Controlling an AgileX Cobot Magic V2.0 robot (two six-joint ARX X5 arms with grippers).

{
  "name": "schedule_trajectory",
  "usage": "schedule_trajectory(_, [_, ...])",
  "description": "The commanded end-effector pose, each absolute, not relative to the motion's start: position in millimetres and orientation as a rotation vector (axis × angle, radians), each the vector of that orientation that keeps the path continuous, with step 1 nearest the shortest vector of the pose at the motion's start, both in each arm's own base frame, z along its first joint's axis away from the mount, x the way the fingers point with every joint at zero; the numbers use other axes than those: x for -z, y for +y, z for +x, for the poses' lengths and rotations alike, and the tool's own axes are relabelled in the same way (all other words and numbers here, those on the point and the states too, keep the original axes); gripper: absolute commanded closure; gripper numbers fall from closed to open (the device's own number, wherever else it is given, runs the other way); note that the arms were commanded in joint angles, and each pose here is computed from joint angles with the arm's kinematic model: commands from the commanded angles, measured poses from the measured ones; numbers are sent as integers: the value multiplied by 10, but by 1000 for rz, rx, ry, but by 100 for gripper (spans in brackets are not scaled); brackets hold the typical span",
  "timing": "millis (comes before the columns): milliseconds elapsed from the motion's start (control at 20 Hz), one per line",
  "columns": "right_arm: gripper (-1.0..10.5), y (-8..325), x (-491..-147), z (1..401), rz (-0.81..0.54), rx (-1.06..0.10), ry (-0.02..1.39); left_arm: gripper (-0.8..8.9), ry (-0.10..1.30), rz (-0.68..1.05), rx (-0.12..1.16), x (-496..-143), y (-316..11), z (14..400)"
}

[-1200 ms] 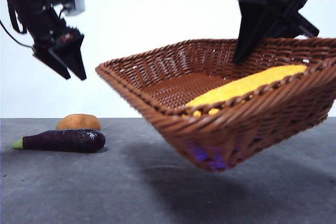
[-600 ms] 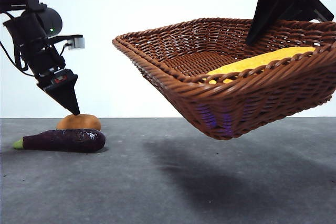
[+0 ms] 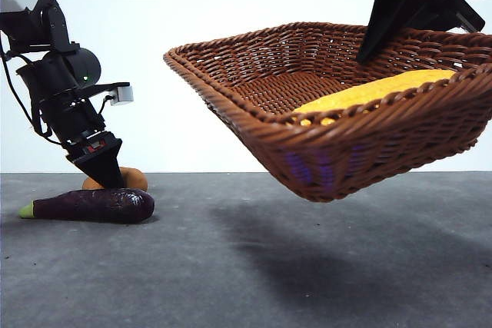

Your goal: Help me put the vegetables on the table into the basket

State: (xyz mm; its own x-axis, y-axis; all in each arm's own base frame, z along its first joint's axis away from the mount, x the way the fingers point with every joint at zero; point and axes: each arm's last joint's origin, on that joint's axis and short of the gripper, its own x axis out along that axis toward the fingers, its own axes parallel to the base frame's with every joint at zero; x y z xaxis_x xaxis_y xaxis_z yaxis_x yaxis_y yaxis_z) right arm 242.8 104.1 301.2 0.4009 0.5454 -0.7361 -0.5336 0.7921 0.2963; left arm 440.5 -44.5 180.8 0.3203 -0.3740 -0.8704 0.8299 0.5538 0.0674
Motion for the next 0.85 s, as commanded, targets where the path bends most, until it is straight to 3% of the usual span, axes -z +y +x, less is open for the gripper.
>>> schedule_trajectory(50, [958, 1041, -3031, 2420, 24, -695, 919, 518, 924, 571, 860, -1764, -459, 4424])
schedule_trajectory(150, [958, 1041, -3031, 2420, 25, -695, 919, 779, 933, 561, 856, -1762, -458, 4419])
schedule_trajectory(200, [958, 1041, -3031, 2420, 25, -694, 919, 827, 938, 558, 857, -1761, -458, 4415])
schedule_trajectory(500, [958, 1038, -3027, 2416, 28, -687, 928, 821, 951, 475, 805, -1898, -443, 4391])
schedule_trajectory(650, [958, 1038, -3025, 2416, 32, -683, 931, 820, 877, 436, 804, -2335, -418, 4241])
schedule_trajectory(850, [959, 1047, -2967, 2460, 40, -643, 961, 819, 795, 360, 866, -3075, -414, 3757])
